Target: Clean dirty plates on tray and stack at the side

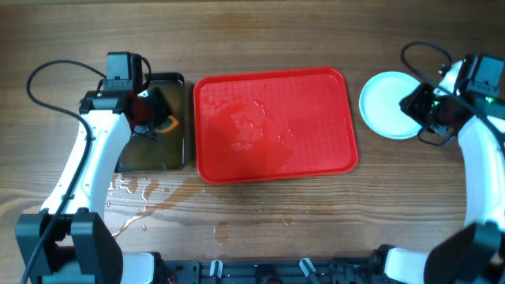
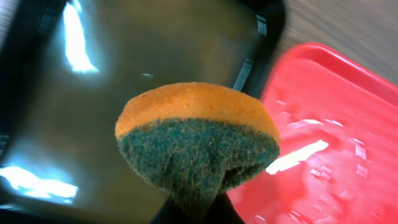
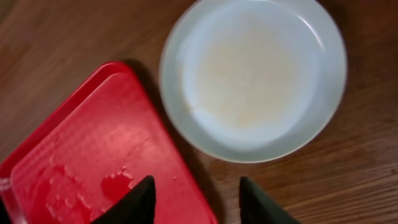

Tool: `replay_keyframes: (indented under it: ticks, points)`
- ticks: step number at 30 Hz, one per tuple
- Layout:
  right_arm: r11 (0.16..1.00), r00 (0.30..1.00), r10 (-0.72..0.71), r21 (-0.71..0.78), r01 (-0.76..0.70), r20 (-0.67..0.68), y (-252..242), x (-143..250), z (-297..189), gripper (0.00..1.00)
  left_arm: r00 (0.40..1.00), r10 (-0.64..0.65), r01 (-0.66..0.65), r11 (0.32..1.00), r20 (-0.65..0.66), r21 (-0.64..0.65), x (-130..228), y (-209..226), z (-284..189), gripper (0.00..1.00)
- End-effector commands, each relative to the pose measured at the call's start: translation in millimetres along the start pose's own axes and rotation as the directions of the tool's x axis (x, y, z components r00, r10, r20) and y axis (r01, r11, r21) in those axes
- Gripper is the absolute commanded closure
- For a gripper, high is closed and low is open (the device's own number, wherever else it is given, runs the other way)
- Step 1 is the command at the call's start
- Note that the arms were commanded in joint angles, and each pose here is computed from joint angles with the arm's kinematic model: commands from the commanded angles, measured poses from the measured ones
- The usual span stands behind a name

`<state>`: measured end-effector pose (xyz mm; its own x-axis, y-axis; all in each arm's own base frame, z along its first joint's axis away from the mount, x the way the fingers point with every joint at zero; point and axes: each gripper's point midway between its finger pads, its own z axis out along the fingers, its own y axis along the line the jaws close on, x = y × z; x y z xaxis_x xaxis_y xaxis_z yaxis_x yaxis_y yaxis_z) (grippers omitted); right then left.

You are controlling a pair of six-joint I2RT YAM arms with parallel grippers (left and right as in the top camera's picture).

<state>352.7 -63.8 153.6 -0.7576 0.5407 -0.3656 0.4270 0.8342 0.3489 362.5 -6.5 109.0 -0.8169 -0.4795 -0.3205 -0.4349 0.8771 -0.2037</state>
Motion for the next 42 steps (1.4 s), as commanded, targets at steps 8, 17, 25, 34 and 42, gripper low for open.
replay_keyframes:
  ticks: [8, 17, 25, 34, 42]
  points:
    - [0.978, 0.979, -0.194, -0.092, 0.189, -0.057, 63, 36, -6, 0.5, 0.999, 0.021, -0.032, 0.963, -0.045, -0.266, 7, 49, 72, 0.91]
    - [0.967, 0.975, -0.221, -0.139, 0.215, -0.029, 75, 34, -29, 0.5, 0.999, 0.038, -0.04, 0.988, -0.016, -0.148, -13, 19, 37, 0.16]
    - [0.902, 0.872, -0.318, -0.166, 0.399, 0.372, 96, 44, -198, 0.0, 0.976, 0.03, -0.045, 0.997, 0.215, 0.063, -45, -18, -76, 0.0]
    - [0.919, 0.818, -0.216, -0.172, 0.354, 0.533, 76, 84, -266, 0.0, 0.977, 0.03, -0.044, 0.997, 0.213, 0.062, -45, -18, -75, 0.0]
    - [0.865, 0.603, -0.247, -0.108, 0.49, 0.759, 75, 64, -219, 0.0, 0.977, 0.03, -0.044, 0.997, 0.213, 0.062, -45, -18, -75, 0.0]
